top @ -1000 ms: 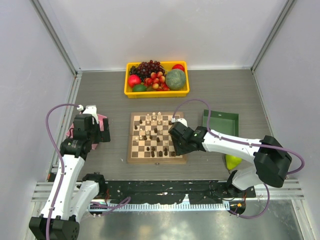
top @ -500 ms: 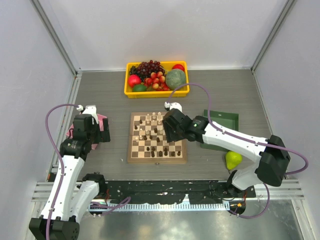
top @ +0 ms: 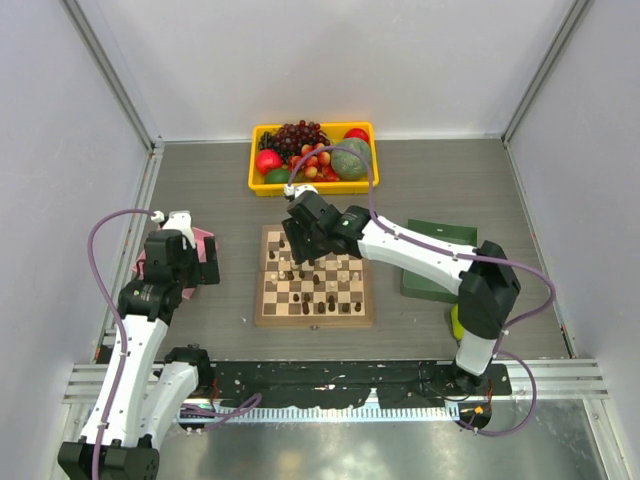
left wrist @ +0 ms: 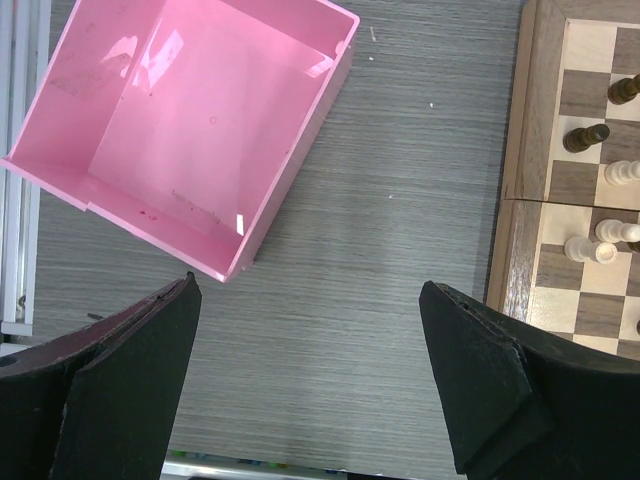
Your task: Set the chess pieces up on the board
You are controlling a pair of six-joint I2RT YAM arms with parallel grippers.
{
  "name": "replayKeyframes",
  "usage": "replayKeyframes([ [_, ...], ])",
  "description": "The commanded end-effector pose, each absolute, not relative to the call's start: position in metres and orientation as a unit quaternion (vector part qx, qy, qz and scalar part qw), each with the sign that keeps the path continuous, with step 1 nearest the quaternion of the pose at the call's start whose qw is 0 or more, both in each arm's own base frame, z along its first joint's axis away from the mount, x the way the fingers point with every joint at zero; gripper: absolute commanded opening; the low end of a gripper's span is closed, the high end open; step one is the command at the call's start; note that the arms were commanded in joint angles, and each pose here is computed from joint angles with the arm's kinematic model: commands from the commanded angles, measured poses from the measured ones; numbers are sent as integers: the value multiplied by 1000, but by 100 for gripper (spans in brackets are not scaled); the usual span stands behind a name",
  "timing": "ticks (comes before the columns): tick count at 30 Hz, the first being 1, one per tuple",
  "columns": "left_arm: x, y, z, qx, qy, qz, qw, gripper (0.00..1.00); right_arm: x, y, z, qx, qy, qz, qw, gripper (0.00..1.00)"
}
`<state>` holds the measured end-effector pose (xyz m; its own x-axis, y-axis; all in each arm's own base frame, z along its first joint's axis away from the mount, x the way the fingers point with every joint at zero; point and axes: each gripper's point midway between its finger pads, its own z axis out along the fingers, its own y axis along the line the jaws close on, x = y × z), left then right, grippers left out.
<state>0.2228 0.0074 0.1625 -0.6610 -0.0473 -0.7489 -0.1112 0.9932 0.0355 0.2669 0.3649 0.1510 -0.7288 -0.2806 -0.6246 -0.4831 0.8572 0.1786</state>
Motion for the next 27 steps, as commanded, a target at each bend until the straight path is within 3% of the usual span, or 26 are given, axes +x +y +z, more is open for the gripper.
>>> replayKeyframes([
  [1, 229, 10, 182, -44, 897, 42, 438, 99, 276, 390, 169, -228, 902, 193, 313, 52],
  [27, 230, 9, 181, -43, 898, 42, 436, 99, 306, 365, 109, -207, 931, 130, 272, 49],
])
